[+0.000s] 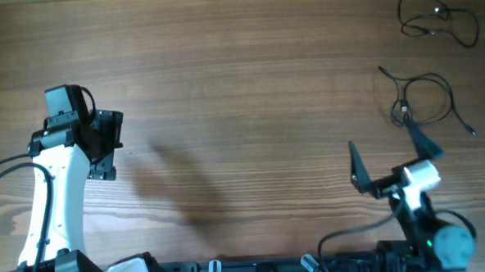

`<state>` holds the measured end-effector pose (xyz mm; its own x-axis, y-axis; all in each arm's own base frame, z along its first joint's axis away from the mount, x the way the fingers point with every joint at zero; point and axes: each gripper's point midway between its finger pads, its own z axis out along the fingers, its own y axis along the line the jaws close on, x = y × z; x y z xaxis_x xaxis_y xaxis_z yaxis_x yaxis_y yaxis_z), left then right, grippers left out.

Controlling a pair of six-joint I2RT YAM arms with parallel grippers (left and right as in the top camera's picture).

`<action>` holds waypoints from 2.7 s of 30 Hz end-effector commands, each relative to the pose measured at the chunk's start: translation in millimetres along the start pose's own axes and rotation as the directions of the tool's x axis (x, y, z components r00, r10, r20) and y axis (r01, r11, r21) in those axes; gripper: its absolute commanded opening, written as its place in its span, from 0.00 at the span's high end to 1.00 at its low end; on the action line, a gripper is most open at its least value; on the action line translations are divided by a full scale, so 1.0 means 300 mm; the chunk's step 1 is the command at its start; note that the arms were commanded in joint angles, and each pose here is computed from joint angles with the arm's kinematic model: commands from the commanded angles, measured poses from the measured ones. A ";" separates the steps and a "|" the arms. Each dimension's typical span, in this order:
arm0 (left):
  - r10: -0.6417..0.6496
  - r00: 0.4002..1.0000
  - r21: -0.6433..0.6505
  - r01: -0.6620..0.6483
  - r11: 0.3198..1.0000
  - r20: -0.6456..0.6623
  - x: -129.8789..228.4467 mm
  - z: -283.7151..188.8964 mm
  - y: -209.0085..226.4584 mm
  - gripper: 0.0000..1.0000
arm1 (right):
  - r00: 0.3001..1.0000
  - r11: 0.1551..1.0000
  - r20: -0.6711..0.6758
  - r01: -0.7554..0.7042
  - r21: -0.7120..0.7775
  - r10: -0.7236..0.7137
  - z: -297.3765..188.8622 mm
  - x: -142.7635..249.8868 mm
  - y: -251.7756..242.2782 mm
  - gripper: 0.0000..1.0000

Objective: Untangle cables

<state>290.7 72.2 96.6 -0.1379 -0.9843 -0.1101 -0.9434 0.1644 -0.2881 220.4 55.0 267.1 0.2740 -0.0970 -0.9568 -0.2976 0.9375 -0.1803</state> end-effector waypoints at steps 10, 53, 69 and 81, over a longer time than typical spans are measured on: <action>-0.014 1.000 0.006 0.014 1.000 0.008 -0.007 -0.007 0.001 0.00 | 0.983 0.995 -0.156 -0.100 0.016 0.101 -0.007 0.250 0.016 0.00; -0.014 1.000 0.006 0.014 1.000 0.008 -0.007 -0.007 0.001 0.00 | 0.972 0.991 -0.231 -0.014 0.136 0.045 -0.025 0.310 -0.054 0.00; 0.304 0.945 0.374 -0.240 0.896 -0.123 0.118 -0.119 -0.197 0.00 | 0.972 0.991 -0.232 -0.014 0.137 0.046 -0.025 0.311 -0.054 0.00; 0.492 0.828 0.514 -0.555 0.653 0.269 0.204 -0.593 0.028 0.00 | 0.972 0.991 -0.232 -0.014 0.136 0.046 -0.025 0.311 -0.054 0.00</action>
<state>230.7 2.1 250.3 -0.5046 -0.7410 -0.4430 -0.4109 0.6574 -0.6316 244.3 29.7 176.9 0.0284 -0.1192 -0.9925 -0.1868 0.9747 -0.1224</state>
